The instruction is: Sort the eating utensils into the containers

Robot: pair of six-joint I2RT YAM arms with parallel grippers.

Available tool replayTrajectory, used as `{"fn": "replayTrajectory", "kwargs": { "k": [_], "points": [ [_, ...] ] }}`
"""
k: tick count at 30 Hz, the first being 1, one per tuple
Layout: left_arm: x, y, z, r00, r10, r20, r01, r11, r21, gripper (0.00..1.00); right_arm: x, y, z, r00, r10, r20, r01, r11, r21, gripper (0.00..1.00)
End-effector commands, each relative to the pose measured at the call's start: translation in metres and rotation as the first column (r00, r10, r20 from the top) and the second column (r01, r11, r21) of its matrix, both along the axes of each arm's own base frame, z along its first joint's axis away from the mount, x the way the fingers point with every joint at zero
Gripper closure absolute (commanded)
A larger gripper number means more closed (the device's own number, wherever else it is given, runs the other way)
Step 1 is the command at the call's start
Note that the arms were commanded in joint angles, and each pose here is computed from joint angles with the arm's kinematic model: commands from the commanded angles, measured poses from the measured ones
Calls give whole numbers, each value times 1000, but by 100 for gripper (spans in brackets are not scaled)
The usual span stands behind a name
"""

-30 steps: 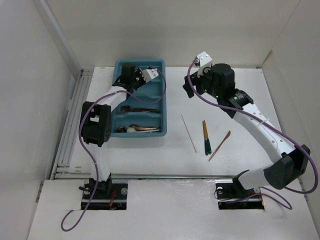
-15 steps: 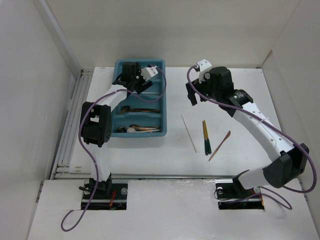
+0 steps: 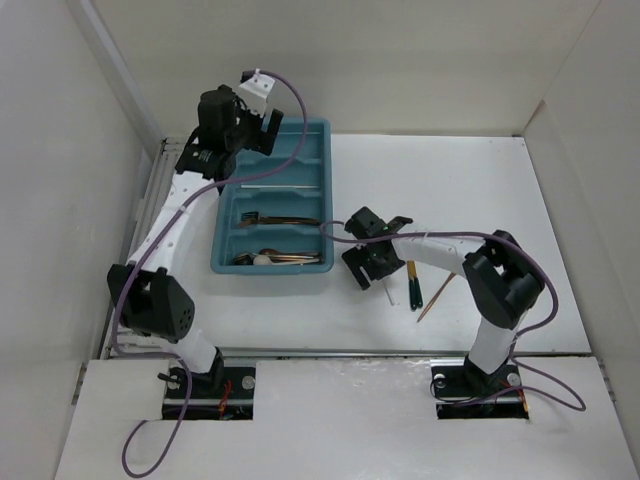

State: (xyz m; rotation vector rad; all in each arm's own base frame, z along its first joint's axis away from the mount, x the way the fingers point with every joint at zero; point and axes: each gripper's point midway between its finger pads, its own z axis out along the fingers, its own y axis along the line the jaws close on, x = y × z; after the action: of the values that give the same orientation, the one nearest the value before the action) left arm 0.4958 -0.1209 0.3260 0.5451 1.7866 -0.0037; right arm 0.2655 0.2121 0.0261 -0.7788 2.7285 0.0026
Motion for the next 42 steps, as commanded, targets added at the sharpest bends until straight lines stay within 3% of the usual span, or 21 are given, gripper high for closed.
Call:
{"fn": "replayTrajectory", "kwargs": {
  "k": [1, 8, 11, 13, 14, 15, 20, 22, 25, 26, 29, 30, 31, 32, 34, 35, 38, 39, 40, 42],
  "points": [
    [-29, 5, -2, 997, 48, -66, -54, 994, -96, 17, 10, -2, 5, 994, -97, 51, 96, 995, 28, 18],
    [-48, 10, 9, 997, 54, -53, -60, 991, -119, 17, -5, -12, -27, 994, -112, 1, 112, 994, -9, 32],
    [-51, 15, 13, 996, 78, -42, -82, 990, -115, 17, -7, -14, -42, 992, -121, -27, 120, 992, -37, 45],
    [-50, 19, 13, 994, 101, -39, -105, 989, -109, 17, -12, -20, -58, 990, -134, -52, 130, 988, -80, 61],
    [-50, 19, 13, 994, 101, -39, -105, 989, -109, 17, -9, -22, -61, 986, -155, -54, 150, 985, -79, 85],
    [-52, 19, 23, 995, 101, -19, -103, 988, -116, 17, -8, -21, -65, 985, -164, -55, 159, 984, -78, 97],
    [-61, 4, 16, 998, -1, -62, -6, 994, -112, 17, 6, -32, -52, 979, -204, 5, 204, 977, -69, 100],
    [-71, -5, 11, 993, -76, -89, 66, 992, -110, 17, 30, -21, -1, 973, -186, 134, 185, 982, 25, 100],
    [-96, -44, -7, 943, -293, -158, 266, 948, -173, 18, 62, -7, 91, 911, -206, 358, 139, 969, 205, 100],
    [-105, -52, -17, 919, -347, -187, 310, 930, -198, 18, 68, -7, 114, 890, -195, 412, 108, 968, 225, 100],
    [-137, -88, -20, 800, -567, -195, 480, 801, -358, 18, 81, 1, 195, 798, -217, 562, 17, 941, 339, 100],
    [-147, -101, -12, 755, -634, -169, 537, 745, -396, 17, 80, 9, 213, 780, -213, 589, -27, 928, 371, 100],
    [-167, -114, -6, 671, -726, -151, 592, 647, -481, 17, 79, 18, 228, 766, -214, 606, -68, 910, 408, 100],
    [-172, -125, 7, 630, -771, -87, 645, 583, -494, 15, 82, 25, 257, 720, -238, 651, -123, 880, 458, 100],
    [-193, -141, 21, 533, -846, -23, 709, 462, -533, 13, 80, 42, 276, 705, -232, 670, -208, 836, 508, 100],
    [-195, -144, 27, 529, -848, -20, 682, 440, -584, 13, 83, 49, 297, 674, -253, 694, -249, 807, 536, 100],
    [-197, -152, 55, 505, -855, 115, 731, 353, -584, 12, 75, 66, 330, 632, -251, 733, -326, 772, 546, 100],
    [-200, -153, 64, 507, -854, 115, 689, 321, -650, 12, 73, 69, 340, 615, -248, 748, -349, 765, 541, 100],
    [-201, -154, 76, 491, -850, 193, 734, 284, -616, 12, 72, 70, 346, 598, -242, 764, -359, 772, 525, 100],
    [-200, -155, 86, 493, -841, 224, 733, 263, -627, 12, 70, 74, 358, 584, -252, 772, -379, 757, 533, 100]
  ]
}}
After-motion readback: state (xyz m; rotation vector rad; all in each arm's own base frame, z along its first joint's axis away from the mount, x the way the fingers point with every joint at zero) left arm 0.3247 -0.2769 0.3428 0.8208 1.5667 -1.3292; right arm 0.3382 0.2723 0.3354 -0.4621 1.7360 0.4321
